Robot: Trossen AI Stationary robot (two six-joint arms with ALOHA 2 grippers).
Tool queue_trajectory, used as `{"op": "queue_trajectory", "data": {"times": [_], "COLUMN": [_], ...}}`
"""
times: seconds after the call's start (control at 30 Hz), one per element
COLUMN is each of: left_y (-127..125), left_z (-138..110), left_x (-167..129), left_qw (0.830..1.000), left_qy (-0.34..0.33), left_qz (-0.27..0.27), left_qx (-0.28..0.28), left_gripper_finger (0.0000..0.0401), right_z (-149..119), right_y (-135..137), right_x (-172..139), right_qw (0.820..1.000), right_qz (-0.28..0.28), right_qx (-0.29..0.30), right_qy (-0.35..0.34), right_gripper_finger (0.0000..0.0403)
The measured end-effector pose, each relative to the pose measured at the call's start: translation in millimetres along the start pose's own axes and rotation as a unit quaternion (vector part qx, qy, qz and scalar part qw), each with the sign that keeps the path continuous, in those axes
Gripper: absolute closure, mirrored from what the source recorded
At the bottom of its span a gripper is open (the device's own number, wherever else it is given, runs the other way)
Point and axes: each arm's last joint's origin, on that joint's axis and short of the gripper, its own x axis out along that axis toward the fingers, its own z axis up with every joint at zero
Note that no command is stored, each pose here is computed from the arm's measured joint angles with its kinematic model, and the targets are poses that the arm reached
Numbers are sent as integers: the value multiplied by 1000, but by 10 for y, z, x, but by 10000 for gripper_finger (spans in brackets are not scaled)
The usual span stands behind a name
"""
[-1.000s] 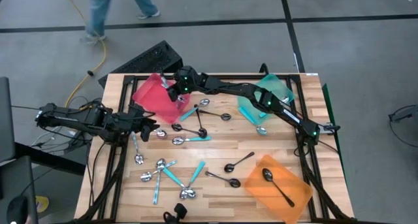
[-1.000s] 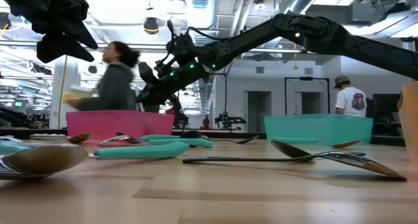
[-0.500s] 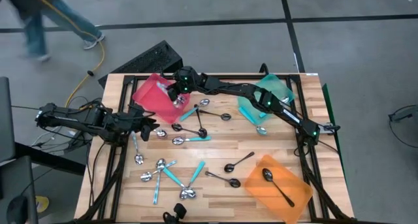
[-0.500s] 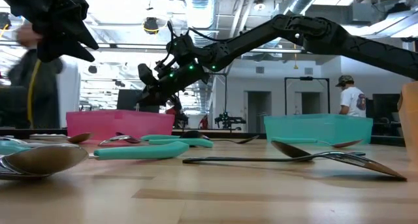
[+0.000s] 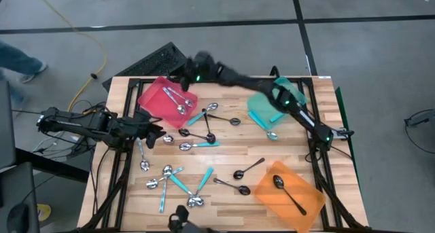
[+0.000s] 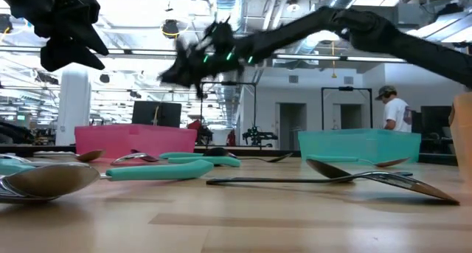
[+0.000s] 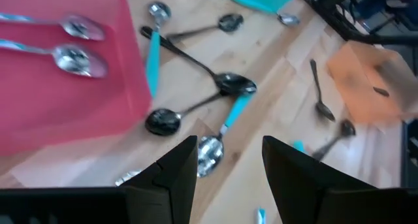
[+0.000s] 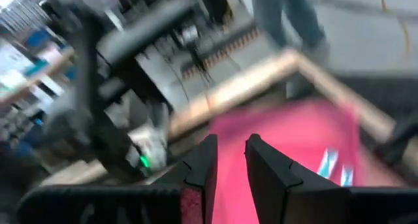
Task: Sort silverware by color (type)
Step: Put the blue spoon into the blue bin
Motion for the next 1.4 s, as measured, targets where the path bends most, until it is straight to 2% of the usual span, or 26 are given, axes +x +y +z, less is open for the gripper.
{"op": "queue_trajectory", "data": {"times": [0.1, 0.2, 0.33, 0.5, 0.7, 0.87, 1.0, 1.07, 1.23, 1.4], "left_y": [-35, -104, -225, -332, -419, -406, -381, -383, -490, -509], "left_z": [-21, -40, -58, -65, 18, 111, 147, 192, 339, 422], "left_x": [55, 155, 324, 550, 811, 1040, 1221, 1306, 1489, 1596], "left_qw": [999, 996, 989, 987, 990, 987, 976, 973, 957, 931], "left_qy": [34, 75, 120, 121, 53, 41, 78, 91, 106, 156], "left_qz": [-10, -27, -61, -55, -28, -35, -35, -35, -42, -16], "left_qx": [9, 32, 64, 91, 126, 149, 203, 210, 267, 330], "left_gripper_finger": [246, 246, 246, 246, 246, 246, 238, 229, 205, 188], "right_z": [502, 880, 1283, 1653, 1781, 1755, 1713, 1703, 1662, 1622], "right_y": [140, 288, 587, 1122, 1590, 1766, 1839, 1897, 2002, 2043], "right_x": [-348, -704, -1239, -2033, -2723, -3084, -3252, -3345, -3552, -3650], "right_qw": [999, 995, 985, 967, 949, 952, 955, 955, 954, 954], "right_qz": [13, 8, -13, -39, -91, -105, -110, -110, -127, -140], "right_qx": [-27, -74, -161, -247, -298, -287, -277, -276, -269, -262], "right_qy": [-43, -62, -62, -55, -45, -17, 4, 7, 19, 33], "right_gripper_finger": [299, 299, 298, 298, 298, 298, 298, 298, 298, 298]}}
